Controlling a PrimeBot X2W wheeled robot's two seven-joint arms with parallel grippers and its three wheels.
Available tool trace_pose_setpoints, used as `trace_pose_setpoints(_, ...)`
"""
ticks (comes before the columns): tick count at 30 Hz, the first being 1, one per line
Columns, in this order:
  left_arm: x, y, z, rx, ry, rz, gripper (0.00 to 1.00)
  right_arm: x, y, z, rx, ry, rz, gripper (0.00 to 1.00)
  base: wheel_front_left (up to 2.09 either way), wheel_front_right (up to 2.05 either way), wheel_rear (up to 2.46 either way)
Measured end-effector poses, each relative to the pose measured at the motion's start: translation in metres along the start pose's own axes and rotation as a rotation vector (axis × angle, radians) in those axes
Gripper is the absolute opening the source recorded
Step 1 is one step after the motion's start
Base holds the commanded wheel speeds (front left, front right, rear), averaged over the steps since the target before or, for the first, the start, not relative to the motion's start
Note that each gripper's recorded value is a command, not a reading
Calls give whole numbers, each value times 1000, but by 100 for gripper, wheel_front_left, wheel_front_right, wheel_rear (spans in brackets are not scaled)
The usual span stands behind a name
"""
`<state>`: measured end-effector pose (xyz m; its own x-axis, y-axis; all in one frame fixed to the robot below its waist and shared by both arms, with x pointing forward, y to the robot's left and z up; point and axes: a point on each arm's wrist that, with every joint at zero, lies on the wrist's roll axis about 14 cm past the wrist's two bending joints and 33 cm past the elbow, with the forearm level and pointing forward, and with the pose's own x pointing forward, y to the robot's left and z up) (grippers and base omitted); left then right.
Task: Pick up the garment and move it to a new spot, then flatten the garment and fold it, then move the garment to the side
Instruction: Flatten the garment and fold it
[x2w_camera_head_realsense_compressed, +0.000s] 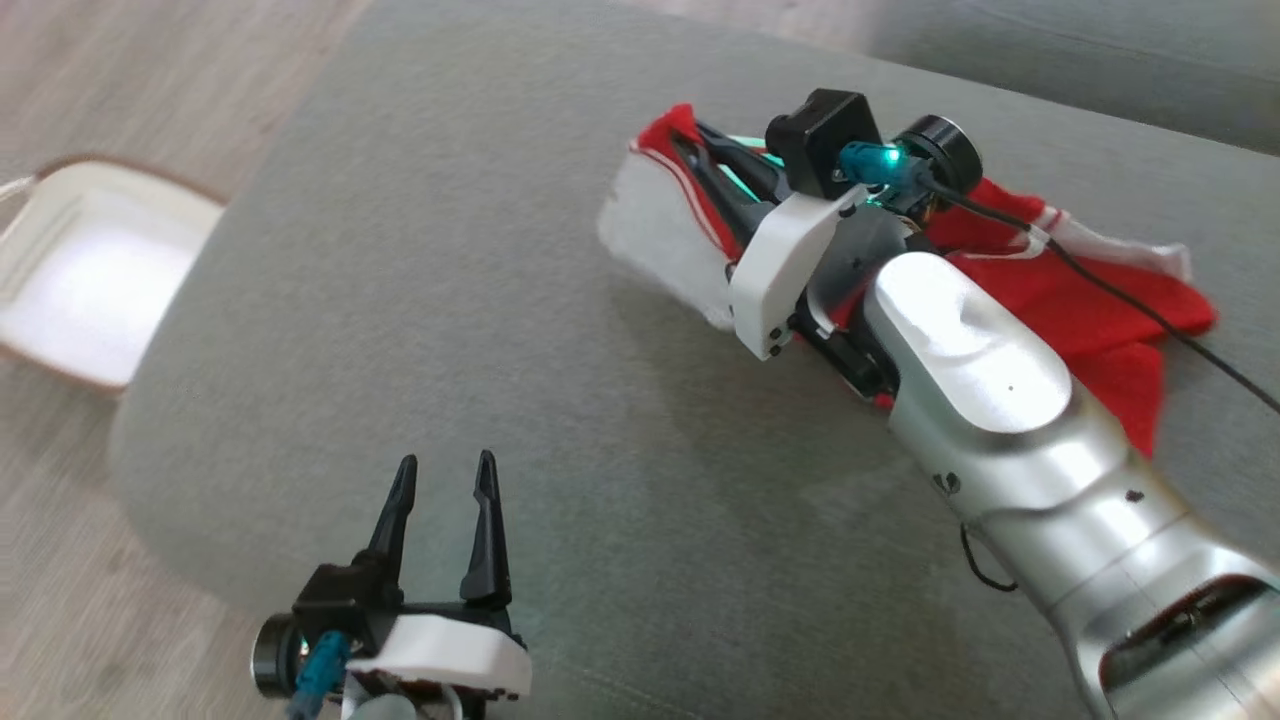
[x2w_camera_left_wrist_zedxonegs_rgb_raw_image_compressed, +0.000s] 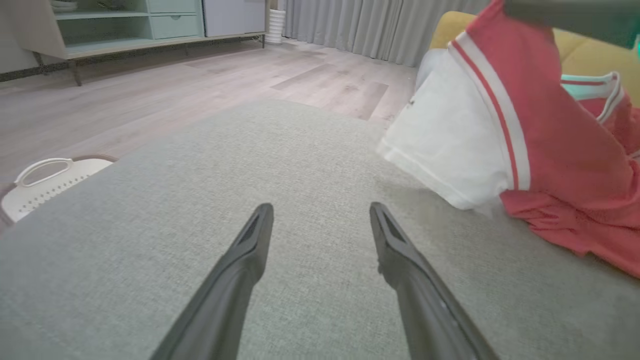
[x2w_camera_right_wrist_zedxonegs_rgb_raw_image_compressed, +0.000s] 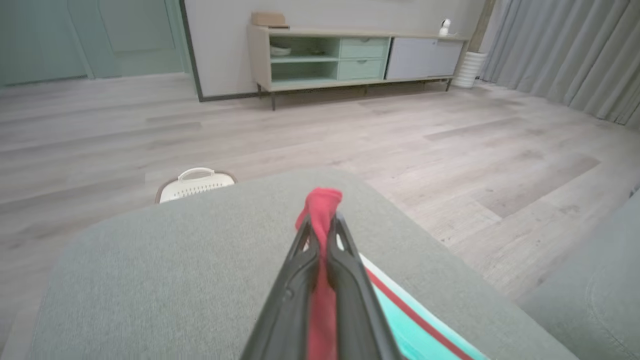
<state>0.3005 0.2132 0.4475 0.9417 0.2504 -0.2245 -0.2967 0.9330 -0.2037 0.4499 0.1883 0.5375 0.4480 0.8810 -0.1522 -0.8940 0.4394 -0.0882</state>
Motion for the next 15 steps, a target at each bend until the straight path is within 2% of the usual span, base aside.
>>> trace_pose_setpoints(1,-2,4,0,-1,-1,14,100,4,3,-5,-8,14,13,70,0,0,0)
trace_pose_setpoints(2,-3,6,0,-1,-1,25,100,8,5,-8,-8,15,21,100,0,0,0)
trace_pose_setpoints(9,-2,9,-4,-3,10,42,100,11,5,-20,23,4,28,100,0,0,0)
trace_pose_setpoints(15,8,-14,-4,7,7,-41,100,-17,-42,-19,27,-27,-119,100,0,0,0)
